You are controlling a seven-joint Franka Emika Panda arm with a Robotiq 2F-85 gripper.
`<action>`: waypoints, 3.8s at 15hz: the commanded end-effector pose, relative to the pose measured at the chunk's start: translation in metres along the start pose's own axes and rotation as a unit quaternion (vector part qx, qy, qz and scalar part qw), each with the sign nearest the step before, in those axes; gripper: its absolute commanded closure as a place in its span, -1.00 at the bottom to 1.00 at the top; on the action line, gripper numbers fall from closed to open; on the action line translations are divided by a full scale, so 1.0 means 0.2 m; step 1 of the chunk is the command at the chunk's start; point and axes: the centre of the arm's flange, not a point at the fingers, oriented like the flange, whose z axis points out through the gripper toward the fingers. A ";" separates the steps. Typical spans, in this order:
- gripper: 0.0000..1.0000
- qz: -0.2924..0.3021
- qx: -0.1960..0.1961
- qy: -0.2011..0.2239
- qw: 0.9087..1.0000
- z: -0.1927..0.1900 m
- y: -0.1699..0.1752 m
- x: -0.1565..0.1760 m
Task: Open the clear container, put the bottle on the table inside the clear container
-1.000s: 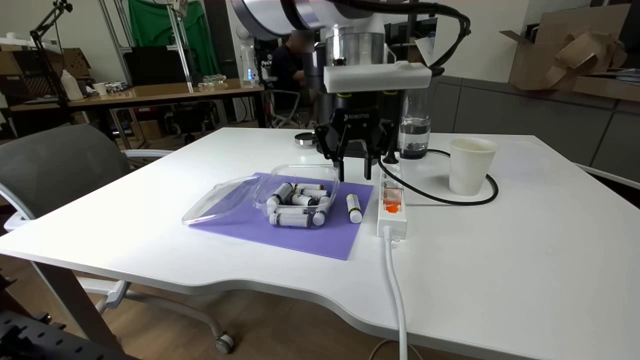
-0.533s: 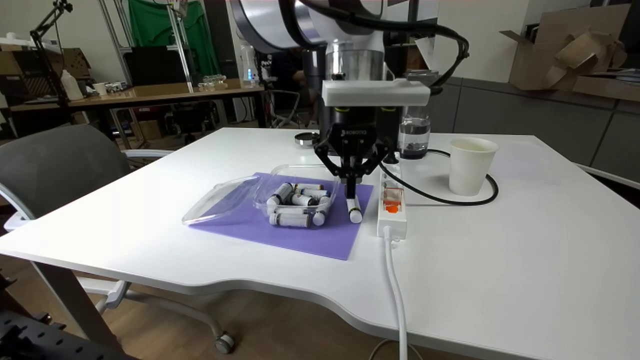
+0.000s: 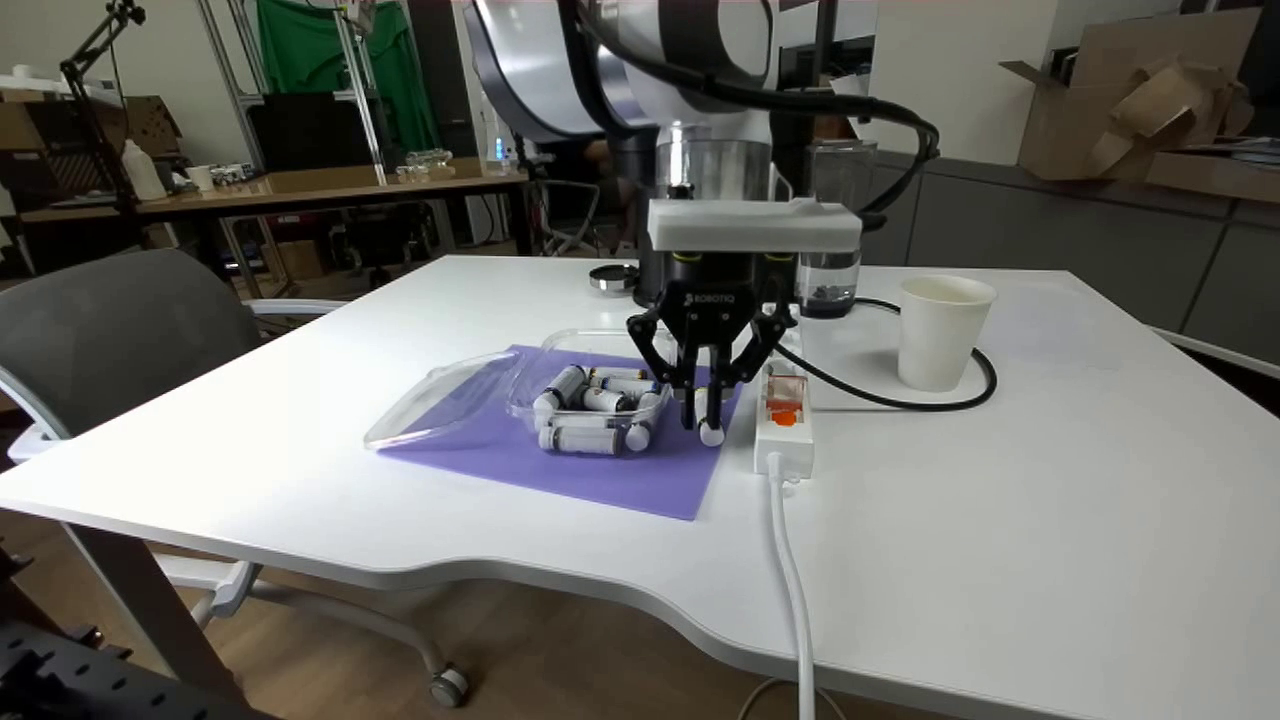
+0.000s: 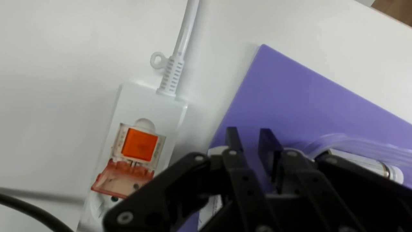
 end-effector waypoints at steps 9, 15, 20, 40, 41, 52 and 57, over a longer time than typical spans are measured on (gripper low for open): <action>-1.00 0.012 -0.040 0.038 0.998 0.01 0.08 0.13; -1.00 -0.002 -0.037 0.050 0.998 -0.01 0.03 0.18; -1.00 -0.017 -0.034 0.063 0.997 -0.05 -0.04 0.23; -1.00 0.020 -0.023 0.031 0.999 0.14 0.04 0.18; -1.00 0.021 -0.021 0.028 0.999 0.16 0.03 0.18; 0.66 0.025 -0.032 0.050 0.998 0.09 0.06 0.23; 0.87 0.027 -0.037 0.058 0.997 0.03 0.06 0.23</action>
